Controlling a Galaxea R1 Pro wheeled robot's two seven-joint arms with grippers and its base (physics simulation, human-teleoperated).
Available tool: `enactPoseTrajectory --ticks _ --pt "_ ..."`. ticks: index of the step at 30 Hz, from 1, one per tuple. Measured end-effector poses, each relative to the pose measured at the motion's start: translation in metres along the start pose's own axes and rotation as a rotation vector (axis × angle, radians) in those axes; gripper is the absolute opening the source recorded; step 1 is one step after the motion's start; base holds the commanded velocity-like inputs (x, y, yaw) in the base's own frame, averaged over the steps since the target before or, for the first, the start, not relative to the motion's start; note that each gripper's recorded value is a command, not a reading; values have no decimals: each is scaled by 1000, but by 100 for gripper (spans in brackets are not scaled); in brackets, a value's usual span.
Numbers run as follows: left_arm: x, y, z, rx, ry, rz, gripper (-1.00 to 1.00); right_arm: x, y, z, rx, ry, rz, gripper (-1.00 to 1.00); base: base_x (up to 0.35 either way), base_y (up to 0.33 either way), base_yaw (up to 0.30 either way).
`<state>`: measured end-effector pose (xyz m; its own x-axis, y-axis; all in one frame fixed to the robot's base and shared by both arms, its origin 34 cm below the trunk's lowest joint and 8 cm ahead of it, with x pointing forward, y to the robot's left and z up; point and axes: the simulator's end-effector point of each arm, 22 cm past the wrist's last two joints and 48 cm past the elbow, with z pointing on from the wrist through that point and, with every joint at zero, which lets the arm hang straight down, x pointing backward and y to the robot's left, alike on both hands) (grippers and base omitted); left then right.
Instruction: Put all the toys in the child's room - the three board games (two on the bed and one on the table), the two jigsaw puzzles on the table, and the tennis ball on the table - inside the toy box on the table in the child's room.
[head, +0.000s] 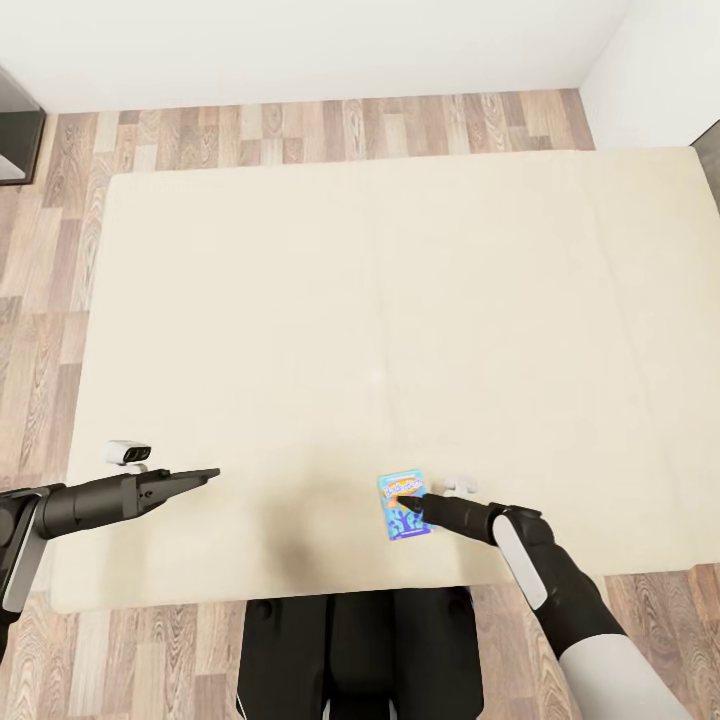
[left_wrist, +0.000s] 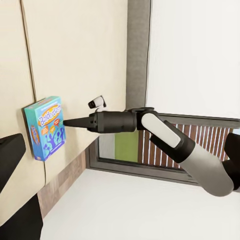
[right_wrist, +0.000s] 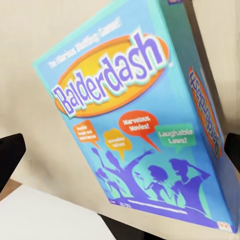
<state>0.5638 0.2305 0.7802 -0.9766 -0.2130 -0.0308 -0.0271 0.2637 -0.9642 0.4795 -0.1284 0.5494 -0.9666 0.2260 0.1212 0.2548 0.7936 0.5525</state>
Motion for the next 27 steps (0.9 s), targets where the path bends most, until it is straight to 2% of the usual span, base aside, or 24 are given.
enactPoseTrajectory --ticks 27 --pt "-4 1 -4 -7 -16 3 100 -10 4 -1 -18 -33 -19 100 0 13 0"
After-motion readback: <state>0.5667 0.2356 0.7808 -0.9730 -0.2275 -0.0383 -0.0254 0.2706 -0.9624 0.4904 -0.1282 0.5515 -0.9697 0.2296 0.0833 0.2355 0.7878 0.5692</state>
